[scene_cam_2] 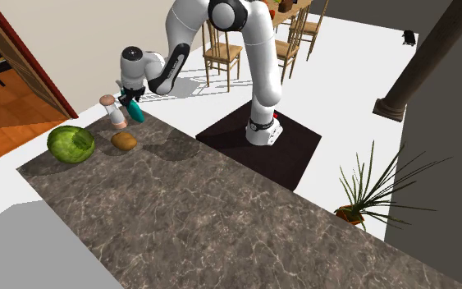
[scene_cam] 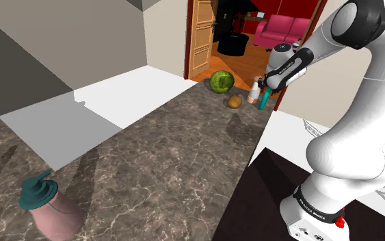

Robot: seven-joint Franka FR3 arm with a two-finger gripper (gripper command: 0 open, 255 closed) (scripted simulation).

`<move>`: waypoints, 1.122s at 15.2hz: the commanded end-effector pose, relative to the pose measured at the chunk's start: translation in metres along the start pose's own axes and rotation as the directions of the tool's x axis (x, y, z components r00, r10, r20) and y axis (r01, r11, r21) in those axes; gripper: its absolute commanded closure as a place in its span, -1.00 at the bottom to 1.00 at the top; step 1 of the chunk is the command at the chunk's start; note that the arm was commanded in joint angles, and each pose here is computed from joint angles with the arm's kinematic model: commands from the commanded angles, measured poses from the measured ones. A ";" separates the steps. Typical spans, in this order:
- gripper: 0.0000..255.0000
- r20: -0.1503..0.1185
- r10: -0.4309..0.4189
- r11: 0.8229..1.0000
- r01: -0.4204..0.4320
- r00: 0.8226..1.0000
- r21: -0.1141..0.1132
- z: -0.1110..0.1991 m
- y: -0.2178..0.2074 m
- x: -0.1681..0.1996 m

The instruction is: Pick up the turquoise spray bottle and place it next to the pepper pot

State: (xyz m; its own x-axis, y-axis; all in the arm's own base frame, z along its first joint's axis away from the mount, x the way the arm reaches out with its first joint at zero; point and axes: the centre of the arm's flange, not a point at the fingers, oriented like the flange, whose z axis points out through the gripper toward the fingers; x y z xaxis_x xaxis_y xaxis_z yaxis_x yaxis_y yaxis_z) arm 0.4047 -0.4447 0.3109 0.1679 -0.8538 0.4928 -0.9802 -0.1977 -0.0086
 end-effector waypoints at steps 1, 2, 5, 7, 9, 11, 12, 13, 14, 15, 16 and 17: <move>-1.00 0.000 0.000 1.000 0.000 1.000 0.000 0.000 0.000 0.000; -1.00 0.000 0.000 1.000 0.000 1.000 0.000 0.000 0.000 0.000; -1.00 0.000 0.000 1.000 0.000 1.000 0.000 0.000 0.000 0.000; -1.00 0.000 0.000 1.000 0.000 1.000 0.000 -0.026 0.000 0.000; -1.00 0.000 0.000 1.000 0.000 1.000 0.000 -0.050 0.000 0.000; -1.00 0.000 0.000 1.000 0.000 1.000 0.000 -0.050 0.000 0.000; -1.00 0.000 0.000 1.000 0.000 1.000 0.000 -0.050 0.000 0.000; -1.00 0.000 0.000 1.000 0.000 1.000 0.000 -0.050 0.000 0.000; -1.00 0.000 0.000 1.000 0.000 1.000 0.000 -0.050 0.000 0.000; -1.00 0.000 0.000 1.000 0.000 1.000 0.000 -0.050 0.000 0.000; -1.00 0.000 0.000 1.000 0.000 1.000 0.000 -0.050 0.000 0.000; -1.00 0.000 0.000 1.000 0.000 1.000 0.000 -0.050 0.000 0.000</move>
State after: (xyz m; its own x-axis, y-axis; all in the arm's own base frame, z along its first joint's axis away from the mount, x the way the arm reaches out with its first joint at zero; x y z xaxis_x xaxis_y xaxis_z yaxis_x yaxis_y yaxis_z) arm 0.3994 -0.4207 0.3545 0.1678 -0.8537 0.4930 -0.9802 -0.1978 -0.0088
